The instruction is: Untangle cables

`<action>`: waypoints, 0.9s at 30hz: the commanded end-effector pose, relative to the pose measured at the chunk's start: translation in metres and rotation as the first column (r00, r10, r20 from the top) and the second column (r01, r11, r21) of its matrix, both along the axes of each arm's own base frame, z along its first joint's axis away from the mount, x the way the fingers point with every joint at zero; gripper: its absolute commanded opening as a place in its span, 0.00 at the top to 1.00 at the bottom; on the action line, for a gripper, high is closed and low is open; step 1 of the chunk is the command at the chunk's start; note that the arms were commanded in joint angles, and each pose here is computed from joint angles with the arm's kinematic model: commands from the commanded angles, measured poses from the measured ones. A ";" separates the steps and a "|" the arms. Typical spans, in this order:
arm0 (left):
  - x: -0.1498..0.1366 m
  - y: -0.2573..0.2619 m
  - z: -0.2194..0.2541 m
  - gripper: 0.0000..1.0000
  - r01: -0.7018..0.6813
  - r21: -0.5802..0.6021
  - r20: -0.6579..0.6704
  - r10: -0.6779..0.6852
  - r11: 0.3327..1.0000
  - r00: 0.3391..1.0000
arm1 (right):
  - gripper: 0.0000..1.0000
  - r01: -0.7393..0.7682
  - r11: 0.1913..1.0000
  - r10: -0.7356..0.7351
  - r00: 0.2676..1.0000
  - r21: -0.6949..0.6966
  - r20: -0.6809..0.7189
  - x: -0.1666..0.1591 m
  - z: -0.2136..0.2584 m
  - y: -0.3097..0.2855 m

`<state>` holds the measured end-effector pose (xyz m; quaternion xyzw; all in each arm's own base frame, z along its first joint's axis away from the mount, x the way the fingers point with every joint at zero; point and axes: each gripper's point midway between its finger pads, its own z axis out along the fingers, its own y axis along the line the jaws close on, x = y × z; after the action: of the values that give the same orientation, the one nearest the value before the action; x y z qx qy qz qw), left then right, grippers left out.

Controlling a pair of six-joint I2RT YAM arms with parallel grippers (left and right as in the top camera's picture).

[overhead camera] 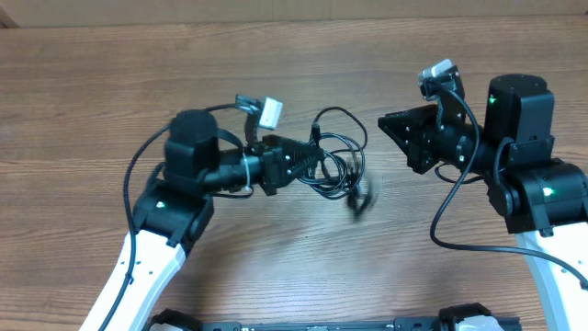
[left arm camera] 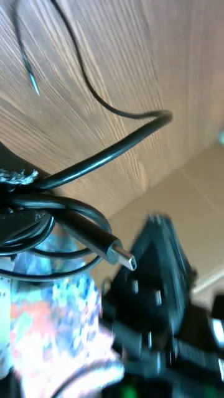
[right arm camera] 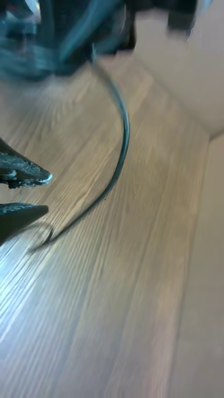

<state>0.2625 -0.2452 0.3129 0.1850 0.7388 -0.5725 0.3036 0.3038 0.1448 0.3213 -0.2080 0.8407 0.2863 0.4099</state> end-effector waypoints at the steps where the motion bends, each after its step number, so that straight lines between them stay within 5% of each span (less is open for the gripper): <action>1: -0.028 -0.003 0.021 0.96 0.178 -0.068 0.045 -0.176 0.982 0.983 | 0.91 0.062 0.997 -0.062 0.998 -0.037 0.023 0.005 0.004 -0.010; 8: -0.027 -0.003 0.022 0.96 0.190 -0.043 0.153 -0.181 0.981 0.971 | 0.83 0.080 0.997 -0.081 0.995 -0.021 -0.054 -0.002 -0.005 -0.011; 11: -0.020 -0.002 0.021 0.96 0.165 -0.007 0.255 -0.157 0.986 0.954 | 0.55 0.108 0.994 -0.108 0.983 -0.011 -0.148 -0.011 -0.015 -0.012; 14: -0.007 0.000 0.019 0.96 0.092 0.017 0.290 -0.093 0.996 0.953 | 0.38 0.128 0.992 -0.127 0.964 -0.010 -0.232 -0.021 -0.025 -0.014; 18: 0.000 0.001 0.018 0.96 0.061 0.063 0.417 -0.081 0.996 0.905 | 0.00 0.072 0.996 -0.046 0.934 0.060 -0.354 -0.046 -0.031 -0.001; 27: 0.001 0.001 0.025 0.96 0.057 0.130 0.670 -0.130 0.990 0.731 | 0.00 -0.075 0.943 0.219 0.874 0.325 -0.434 -0.081 -0.002 0.033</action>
<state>0.2601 -0.2461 0.3283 0.3828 0.6374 -0.4874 0.4578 0.2373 0.1634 0.2938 -0.1237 0.8764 0.4116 0.2174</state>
